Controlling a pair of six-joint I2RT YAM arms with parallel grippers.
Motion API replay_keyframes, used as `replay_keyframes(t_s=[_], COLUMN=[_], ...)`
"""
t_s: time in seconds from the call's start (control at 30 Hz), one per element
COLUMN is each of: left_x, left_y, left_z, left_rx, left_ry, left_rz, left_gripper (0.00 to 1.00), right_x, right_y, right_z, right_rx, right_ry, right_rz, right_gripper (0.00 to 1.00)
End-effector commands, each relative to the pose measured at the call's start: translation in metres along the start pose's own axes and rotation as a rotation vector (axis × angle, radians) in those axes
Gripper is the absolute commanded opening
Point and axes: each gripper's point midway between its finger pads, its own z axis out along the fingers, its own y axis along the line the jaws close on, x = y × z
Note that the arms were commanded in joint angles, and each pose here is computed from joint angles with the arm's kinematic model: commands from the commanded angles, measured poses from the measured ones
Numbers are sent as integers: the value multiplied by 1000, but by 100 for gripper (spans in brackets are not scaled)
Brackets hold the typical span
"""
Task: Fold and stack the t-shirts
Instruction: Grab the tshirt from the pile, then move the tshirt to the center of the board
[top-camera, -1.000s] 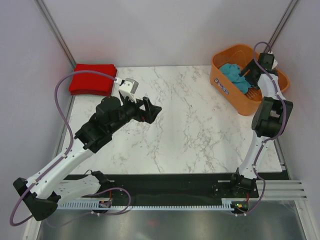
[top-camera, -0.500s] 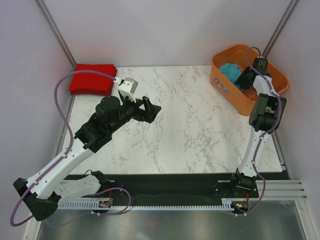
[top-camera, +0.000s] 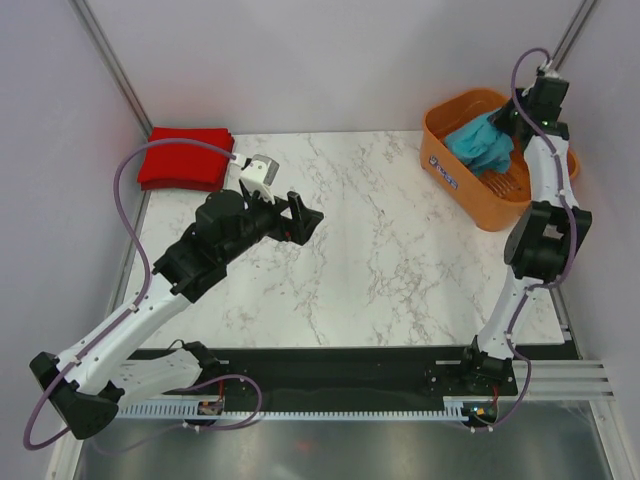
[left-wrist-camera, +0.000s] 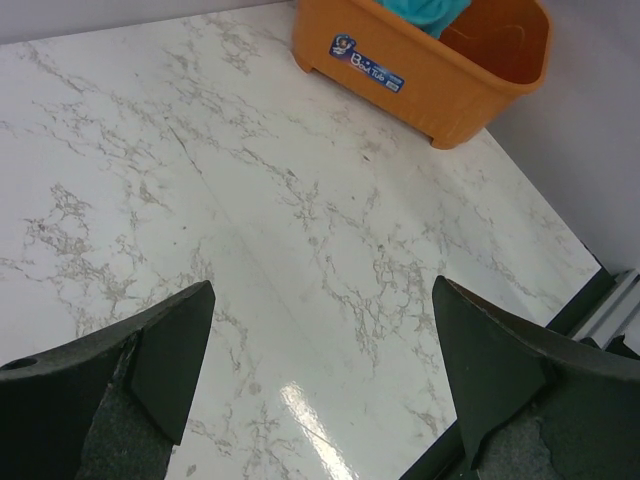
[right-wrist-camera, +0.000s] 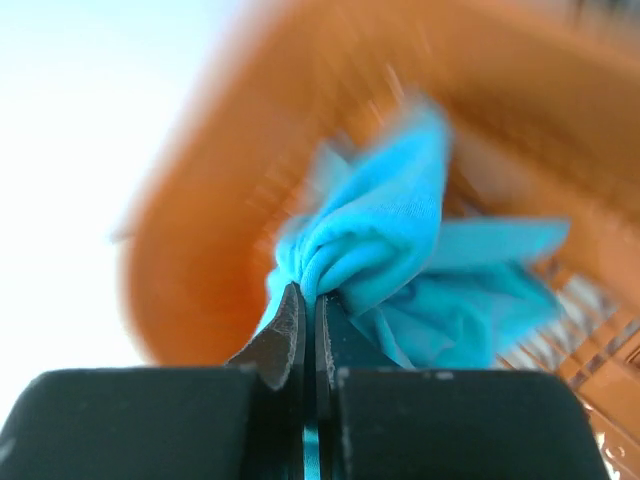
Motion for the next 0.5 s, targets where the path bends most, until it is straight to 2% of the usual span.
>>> replay_keyframes(t_s=[0.0, 0.17, 0.27, 0.4, 0.47], left_x=[-18, -18, -18, -21, -24], left_y=[-4, -5, -5, 2, 9], left_z=[-3, -4, -4, -6, -8], left_rx=[15, 21, 21, -14, -52], left_ry=[-67, -65, -65, -83, -101], left_rz=[-10, -14, -16, -17, -23], left_gripper=[97, 97, 97, 97, 96], right_x=[-145, -175, -179, -159, -134], right_y=[100, 139, 173, 228, 254], right_z=[-145, -221, -269, -328, -340], right_rx=[-248, -366, -516, -751, -834], right_ry=[-440, -552, -583, -560, -503], right_rz=[-76, -75, -88, -78, -93], right_gripper=[0, 0, 0, 0, 0])
